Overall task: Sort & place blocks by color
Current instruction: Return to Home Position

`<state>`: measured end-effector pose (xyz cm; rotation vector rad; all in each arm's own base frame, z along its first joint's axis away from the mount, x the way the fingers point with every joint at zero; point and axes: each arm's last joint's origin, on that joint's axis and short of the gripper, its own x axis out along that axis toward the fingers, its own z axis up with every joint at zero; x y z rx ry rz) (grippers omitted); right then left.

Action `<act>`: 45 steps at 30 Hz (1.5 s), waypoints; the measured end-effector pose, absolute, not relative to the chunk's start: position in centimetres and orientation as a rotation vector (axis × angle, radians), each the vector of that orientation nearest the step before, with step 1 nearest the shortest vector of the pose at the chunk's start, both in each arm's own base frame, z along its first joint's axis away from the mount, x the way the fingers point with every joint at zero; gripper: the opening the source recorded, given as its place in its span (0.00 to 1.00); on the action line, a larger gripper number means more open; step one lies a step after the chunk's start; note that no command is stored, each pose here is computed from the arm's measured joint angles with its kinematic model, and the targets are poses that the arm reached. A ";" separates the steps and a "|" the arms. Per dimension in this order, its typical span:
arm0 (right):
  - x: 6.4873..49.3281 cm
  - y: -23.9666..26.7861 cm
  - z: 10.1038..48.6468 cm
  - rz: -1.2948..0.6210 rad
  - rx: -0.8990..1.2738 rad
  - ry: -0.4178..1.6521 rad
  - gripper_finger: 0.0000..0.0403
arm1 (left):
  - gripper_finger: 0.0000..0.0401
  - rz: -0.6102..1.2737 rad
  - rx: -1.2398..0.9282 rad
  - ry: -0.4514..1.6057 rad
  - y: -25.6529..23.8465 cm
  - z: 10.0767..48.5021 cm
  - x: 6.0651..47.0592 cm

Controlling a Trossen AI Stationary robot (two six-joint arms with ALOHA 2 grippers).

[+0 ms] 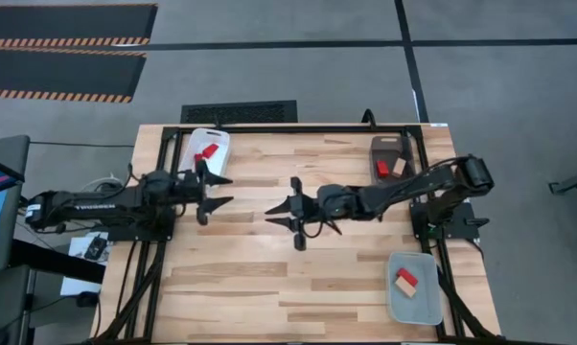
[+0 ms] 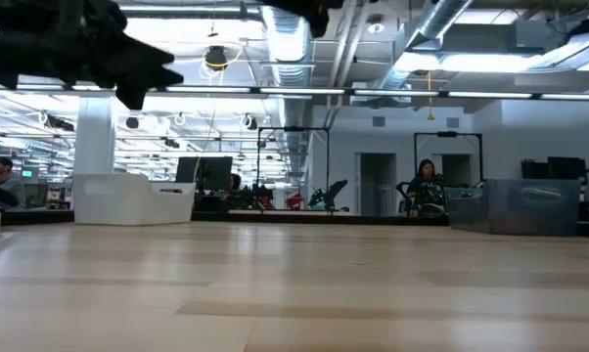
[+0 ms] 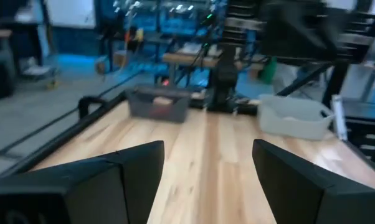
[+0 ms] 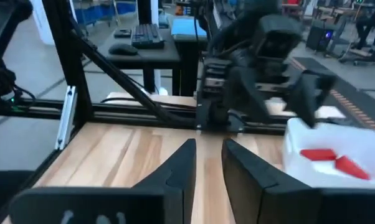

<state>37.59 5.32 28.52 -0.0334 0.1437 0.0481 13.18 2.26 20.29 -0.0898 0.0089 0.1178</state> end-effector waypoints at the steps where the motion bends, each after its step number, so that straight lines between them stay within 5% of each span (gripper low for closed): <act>1: 37.3 5.3 28.9 0.049 -0.046 0.141 0.25 | 0.59 0.109 -0.076 -0.002 2.1 20.4 13.2; 12: 33.2 4.8 29.8 0.113 -0.081 0.172 0.20 | 0.56 0.149 0.028 -0.114 1.1 21.7 11.5; 20: 27.5 3.9 26.7 0.093 -0.042 -0.031 0.15 | 0.31 0.167 0.059 -0.168 1.1 19.4 11.3; 29: 23.3 0.9 24.9 -0.343 -0.026 0.007 0.12 | 0.03 0.172 0.120 -0.166 1.1 18.9 11.3; 35: 21.5 0.4 24.4 -0.134 0.018 0.007 0.07 | 0.02 0.171 0.144 -0.156 1.1 18.9 11.3; 45: 17.1 0.3 21.4 -0.071 0.074 -0.138 0.04 | 0.00 0.173 0.169 -0.131 1.1 18.7 11.3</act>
